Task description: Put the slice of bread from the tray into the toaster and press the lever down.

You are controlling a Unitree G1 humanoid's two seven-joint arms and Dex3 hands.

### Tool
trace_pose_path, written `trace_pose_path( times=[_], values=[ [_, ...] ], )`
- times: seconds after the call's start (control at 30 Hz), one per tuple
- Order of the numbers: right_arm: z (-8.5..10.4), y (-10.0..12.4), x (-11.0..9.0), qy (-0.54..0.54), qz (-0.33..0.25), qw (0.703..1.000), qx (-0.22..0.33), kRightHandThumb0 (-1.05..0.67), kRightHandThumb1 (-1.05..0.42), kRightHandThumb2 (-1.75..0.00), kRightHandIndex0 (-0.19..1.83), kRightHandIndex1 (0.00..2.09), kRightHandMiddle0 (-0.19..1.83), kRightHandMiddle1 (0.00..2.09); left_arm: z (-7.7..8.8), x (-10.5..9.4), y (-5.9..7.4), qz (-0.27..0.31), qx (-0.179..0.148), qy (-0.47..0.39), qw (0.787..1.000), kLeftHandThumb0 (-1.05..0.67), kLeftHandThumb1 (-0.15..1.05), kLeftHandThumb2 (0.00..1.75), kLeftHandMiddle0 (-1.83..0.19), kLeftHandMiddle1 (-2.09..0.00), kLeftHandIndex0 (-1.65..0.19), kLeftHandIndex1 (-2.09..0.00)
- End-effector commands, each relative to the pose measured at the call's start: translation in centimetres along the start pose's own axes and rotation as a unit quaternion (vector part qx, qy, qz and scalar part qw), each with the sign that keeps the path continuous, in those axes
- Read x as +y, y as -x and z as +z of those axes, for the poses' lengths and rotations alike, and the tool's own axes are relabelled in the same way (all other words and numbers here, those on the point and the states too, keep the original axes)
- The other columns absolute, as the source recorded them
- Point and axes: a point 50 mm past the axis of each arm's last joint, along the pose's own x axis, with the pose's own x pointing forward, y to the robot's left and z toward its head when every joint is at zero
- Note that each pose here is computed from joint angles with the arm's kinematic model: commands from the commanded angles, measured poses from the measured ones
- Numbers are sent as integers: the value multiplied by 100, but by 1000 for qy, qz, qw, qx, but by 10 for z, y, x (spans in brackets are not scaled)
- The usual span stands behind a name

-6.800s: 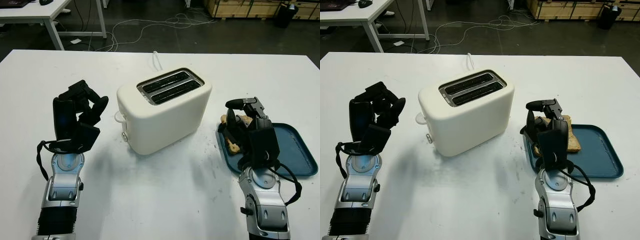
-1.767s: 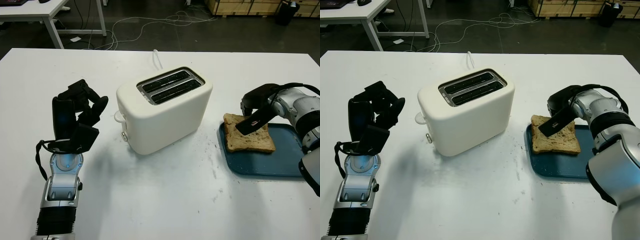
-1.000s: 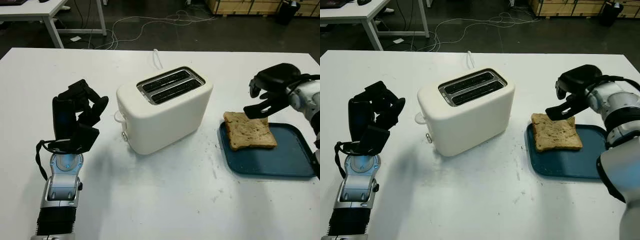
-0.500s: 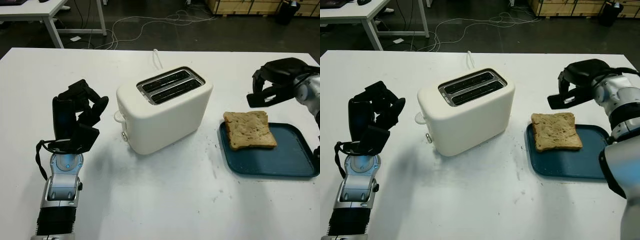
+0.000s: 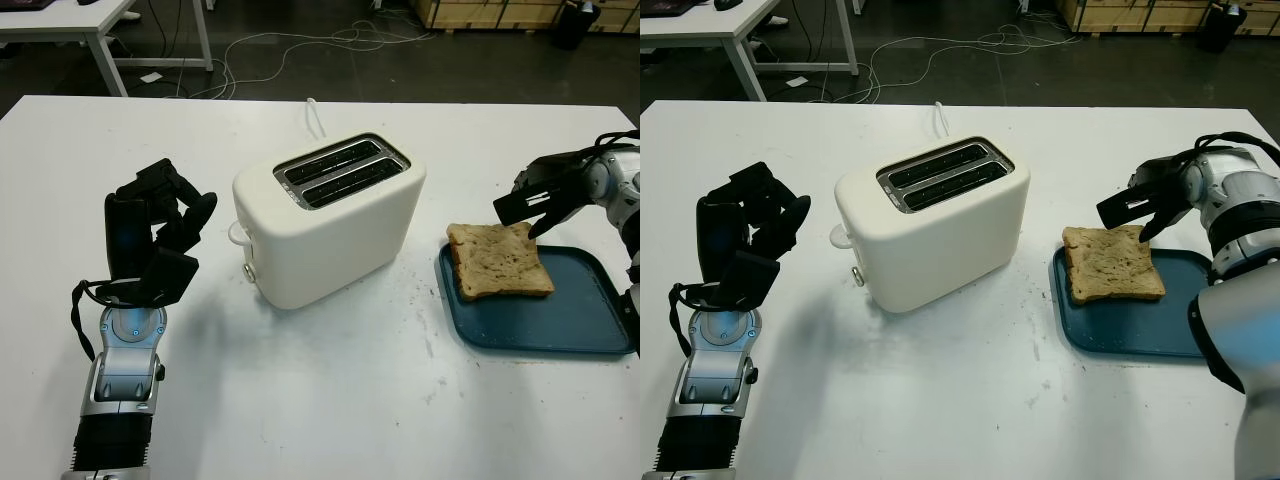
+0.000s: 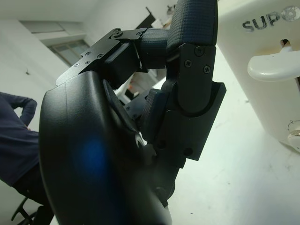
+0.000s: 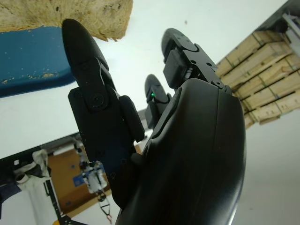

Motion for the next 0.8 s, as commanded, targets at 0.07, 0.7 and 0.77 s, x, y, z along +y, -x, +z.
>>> trace_pose_path(
  times=[0.07, 0.7, 0.77],
  values=[
    [1, -2, 4, -3, 8, 1000, 6, -98, -77, -1, 37, 2, 30, 1, 1, 2, 1, 0, -4, 3, 1000, -76, 92, 38, -130, -168, -106, -175],
    [2, -7, 24, -45, 84, 995, 19, -78, -71, 0, 36, 3, 36, 1, -1, 2, 2, 0, -5, 0, 1000, -77, 92, 38, -130, -167, -104, -171],
    [2, -7, 25, -83, 100, 991, 23, -67, -70, 0, 30, 2, 28, 1, -1, 2, 2, 1, -3, 0, 1000, -77, 92, 39, -130, -167, -105, -172]
  ],
)
